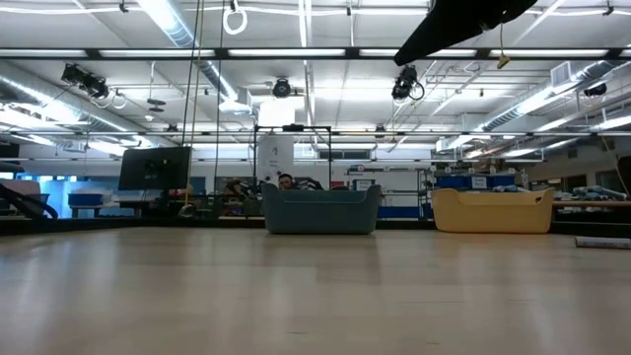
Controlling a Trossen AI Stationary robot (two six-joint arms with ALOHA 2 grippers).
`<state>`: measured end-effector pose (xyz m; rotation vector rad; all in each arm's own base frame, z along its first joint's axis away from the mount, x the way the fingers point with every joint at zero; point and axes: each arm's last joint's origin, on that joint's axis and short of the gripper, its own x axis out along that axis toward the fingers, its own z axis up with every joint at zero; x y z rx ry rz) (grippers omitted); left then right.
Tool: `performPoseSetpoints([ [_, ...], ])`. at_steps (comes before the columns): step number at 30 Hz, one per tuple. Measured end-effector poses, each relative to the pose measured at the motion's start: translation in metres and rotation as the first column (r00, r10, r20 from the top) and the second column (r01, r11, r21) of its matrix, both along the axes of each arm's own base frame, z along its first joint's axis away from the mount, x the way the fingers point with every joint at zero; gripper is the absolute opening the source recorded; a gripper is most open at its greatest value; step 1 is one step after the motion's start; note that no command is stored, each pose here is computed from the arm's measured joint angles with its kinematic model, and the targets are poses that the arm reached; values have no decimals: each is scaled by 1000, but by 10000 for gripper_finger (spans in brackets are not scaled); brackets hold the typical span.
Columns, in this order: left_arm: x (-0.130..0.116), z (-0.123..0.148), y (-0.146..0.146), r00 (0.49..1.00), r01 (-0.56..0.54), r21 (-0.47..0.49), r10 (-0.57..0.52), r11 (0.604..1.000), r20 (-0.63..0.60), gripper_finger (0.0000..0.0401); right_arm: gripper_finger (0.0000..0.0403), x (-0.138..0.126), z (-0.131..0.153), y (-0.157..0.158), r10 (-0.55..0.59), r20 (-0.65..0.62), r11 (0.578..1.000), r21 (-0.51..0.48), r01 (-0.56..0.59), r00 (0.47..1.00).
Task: Sort batteries
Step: Put the small black battery into the orange bin
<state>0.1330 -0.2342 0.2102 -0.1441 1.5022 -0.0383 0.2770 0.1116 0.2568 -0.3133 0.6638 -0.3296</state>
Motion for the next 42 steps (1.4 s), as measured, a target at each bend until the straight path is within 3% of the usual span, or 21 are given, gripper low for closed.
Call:
performPoseSetpoints([
  [11, -6, -37, 10, 999, 40, 8, -40, 999, 0, 37, 10, 0, 0, 0, -9, 4, 1000, 16, 9, 1000],
  [29, 4, -54, 44, 994, -108, 182, 112, 977, -11, 37, 10, -1, -1, 0, -10, -8, 1000, 11, 10, 1000],
  [36, 12, -43, 36, 999, -40, 133, 38, 990, 19, 37, 11, -2, -2, -1, -22, -18, 1000, 18, 23, 1000],
  [42, 17, -44, 27, 999, -12, 17, 12, 1000, 37, 37, 11, -3, -2, -1, -22, -20, 1000, 17, 22, 1000],
])
